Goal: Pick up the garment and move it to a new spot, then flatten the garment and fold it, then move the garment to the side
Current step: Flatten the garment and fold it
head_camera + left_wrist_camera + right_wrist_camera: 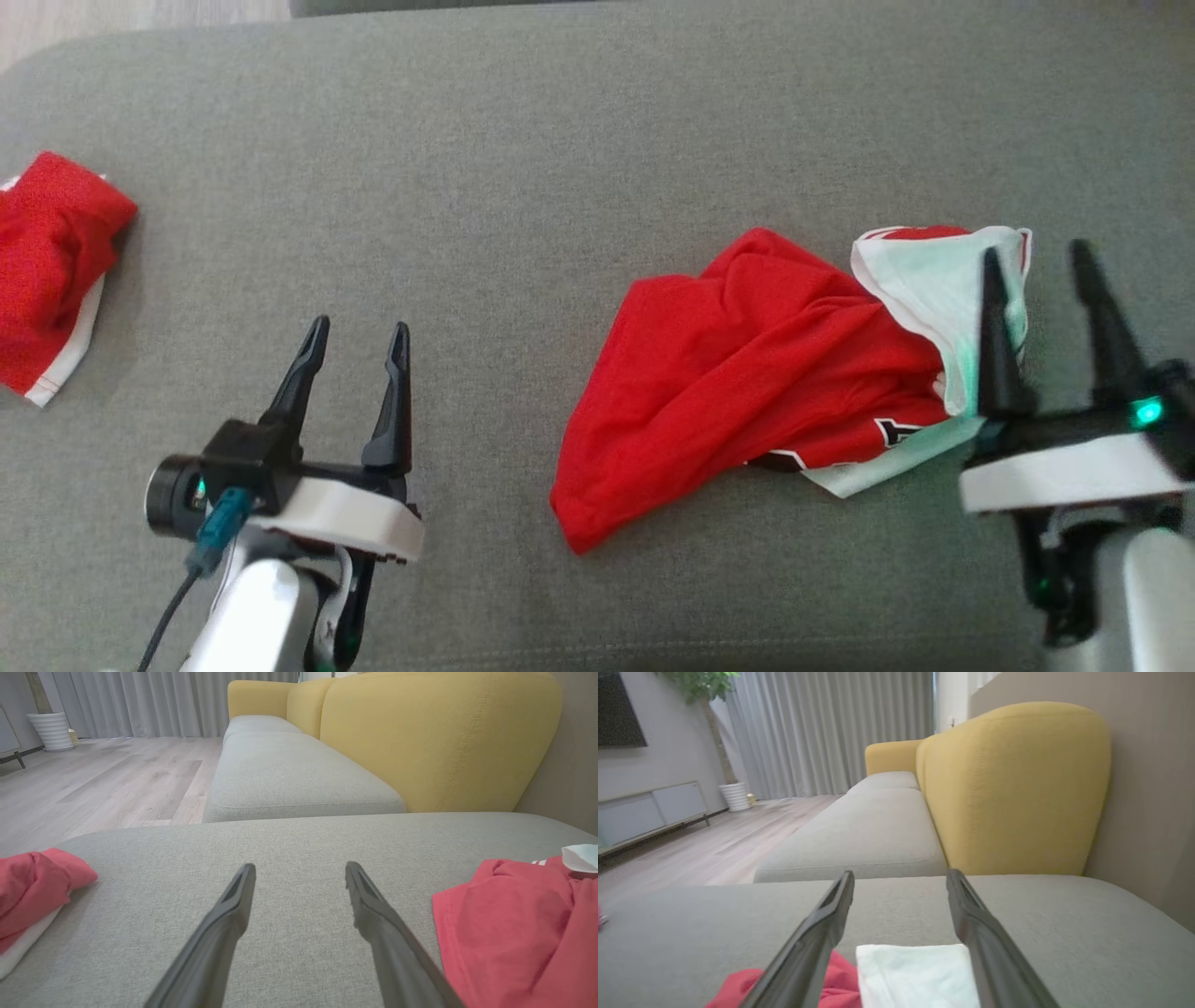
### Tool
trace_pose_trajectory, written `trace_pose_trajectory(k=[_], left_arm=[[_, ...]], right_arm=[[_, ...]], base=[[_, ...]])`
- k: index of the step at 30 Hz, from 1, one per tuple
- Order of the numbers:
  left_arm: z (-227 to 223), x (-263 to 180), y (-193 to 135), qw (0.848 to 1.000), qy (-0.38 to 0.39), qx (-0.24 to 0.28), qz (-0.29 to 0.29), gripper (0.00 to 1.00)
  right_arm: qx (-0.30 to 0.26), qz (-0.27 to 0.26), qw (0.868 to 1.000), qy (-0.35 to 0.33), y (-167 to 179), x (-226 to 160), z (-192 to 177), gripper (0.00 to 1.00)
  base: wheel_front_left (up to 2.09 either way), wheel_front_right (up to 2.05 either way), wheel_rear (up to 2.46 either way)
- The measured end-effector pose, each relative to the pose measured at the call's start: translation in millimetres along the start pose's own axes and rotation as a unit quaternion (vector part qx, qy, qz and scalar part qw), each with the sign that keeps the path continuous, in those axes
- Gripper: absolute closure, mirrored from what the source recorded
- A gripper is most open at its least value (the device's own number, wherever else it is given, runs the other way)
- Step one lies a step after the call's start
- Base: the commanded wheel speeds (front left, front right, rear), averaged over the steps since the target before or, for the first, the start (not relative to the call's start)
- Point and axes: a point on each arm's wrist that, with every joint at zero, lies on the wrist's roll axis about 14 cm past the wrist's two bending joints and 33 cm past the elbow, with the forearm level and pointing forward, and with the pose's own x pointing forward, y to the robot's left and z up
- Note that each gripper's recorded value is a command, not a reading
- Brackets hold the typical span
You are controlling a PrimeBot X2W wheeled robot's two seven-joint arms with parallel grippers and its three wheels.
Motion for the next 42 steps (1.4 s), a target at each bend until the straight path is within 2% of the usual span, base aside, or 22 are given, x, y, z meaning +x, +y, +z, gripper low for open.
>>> trace_pose_trajectory(k=[7,21,26,27,30,35,39,41,42], left_arm=[[-3,-15,-1,1.0,0.007,0.0,0.006,0.0],[0,-20,-6,1.0,0.005,-0.001,0.001,0.0],[-8,-22,-29,0.998,0.034,-0.022,-0.045,0.0],[-22,-26,-46,0.994,0.072,-0.038,-0.075,0.0],[-39,-33,-64,0.986,0.118,-0.054,-0.106,0.0],[-82,-61,-103,0.955,0.226,-0.091,-0.171,0.0],[-102,-73,-119,0.934,0.276,-0.114,-0.193,0.0],[-108,-76,-119,0.931,0.286,-0.114,-0.196,0.0],[-109,-75,-120,0.93,0.287,-0.117,-0.196,0.24]], right_arm=[[-0.003,0.04,0.999,0.021,29,-16,-7,0.0],[0.01,0.034,0.999,0.021,25,-18,-7,0.0],[0.016,0.03,0.999,0.024,23,-18,-9,0.0],[0.018,0.03,0.999,0.026,23,-18,-10,0.0],[0.018,0.029,0.999,0.029,22,-17,-12,0.0],[0.019,0.022,0.999,0.04,18,-18,-19,0.0],[0.023,0.015,0.999,0.047,13,-19,-24,0.0],[0.023,0.012,0.998,0.049,11,-19,-26,0.0],[0.023,0.01,0.998,0.05,10,-19,-26,0.0]], base=[[0.0,0.0,0.0],[0.0,0.0,0.0],[0.0,0.0,0.0],[0.0,0.0,0.0],[0.0,0.0,0.0],[0.0,0.0,0.0],[0.0,0.0,0.0],[0.0,0.0,0.0],[0.0,0.0,0.0]])
